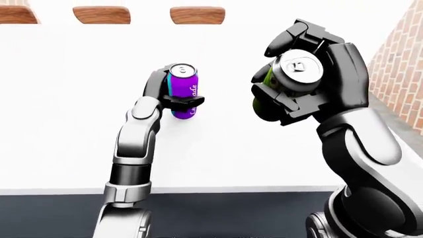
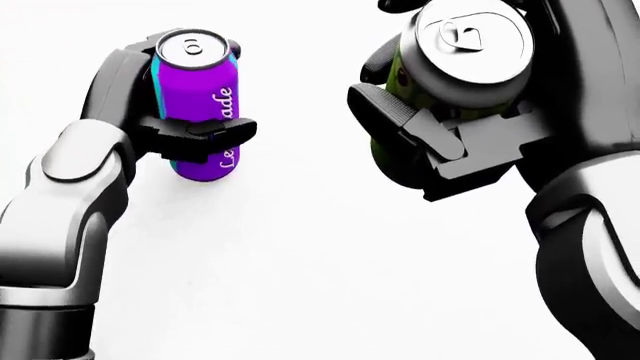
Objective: Move the drinks to the dining counter.
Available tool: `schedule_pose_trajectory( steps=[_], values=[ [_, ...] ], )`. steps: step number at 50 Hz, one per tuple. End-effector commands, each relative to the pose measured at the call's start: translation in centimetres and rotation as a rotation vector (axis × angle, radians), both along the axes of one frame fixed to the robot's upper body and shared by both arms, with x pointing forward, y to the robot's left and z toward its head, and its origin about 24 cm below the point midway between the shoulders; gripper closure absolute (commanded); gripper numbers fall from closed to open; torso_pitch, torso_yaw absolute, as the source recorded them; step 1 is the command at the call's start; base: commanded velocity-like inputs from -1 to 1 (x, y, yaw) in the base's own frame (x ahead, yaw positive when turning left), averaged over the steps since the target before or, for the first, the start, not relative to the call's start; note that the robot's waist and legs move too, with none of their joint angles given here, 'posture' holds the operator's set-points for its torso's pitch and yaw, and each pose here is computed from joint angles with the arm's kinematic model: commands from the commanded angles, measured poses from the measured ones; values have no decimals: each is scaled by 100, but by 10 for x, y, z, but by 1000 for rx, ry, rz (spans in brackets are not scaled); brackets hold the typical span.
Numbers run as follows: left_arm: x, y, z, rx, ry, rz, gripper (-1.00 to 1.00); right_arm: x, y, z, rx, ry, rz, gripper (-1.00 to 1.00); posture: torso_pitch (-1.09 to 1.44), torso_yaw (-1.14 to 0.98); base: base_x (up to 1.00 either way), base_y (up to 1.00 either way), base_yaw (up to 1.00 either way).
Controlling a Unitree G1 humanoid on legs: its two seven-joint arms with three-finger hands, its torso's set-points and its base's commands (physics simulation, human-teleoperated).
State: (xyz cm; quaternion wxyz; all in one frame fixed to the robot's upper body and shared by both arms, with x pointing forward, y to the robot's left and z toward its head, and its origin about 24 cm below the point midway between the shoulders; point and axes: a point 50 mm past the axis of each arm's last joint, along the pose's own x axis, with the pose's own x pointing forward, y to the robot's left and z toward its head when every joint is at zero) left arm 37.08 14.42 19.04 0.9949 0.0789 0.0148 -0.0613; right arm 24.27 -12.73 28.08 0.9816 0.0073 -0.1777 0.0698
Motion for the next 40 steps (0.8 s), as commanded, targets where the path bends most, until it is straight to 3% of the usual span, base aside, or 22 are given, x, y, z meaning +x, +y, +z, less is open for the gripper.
schedule_pose_trajectory(
  steps=[1,12,22,28,35,40],
  values=[
    [-1,-1,21,2,-89,-6,-33,-6,-1,12,16,-83,-4,100,0,0,0,0,0],
    [-1,0,22,1,-95,-7,-100,-5,0,11,17,-83,-3,100,0,0,0,0,0],
    [-3,10,26,-4,-103,12,-100,0,9,14,-5,-78,12,100,0,0,0,0,0],
    [-5,17,21,-19,-99,24,-100,23,21,7,-3,-2,47,100,0,0,0,0,0],
    [-21,20,26,-21,-119,20,-100,46,28,3,-31,58,41,100,0,0,0,0,0],
    [-43,25,28,-6,-137,32,-100,60,30,1,-32,73,32,100,0,0,0,0,0]
  ],
)
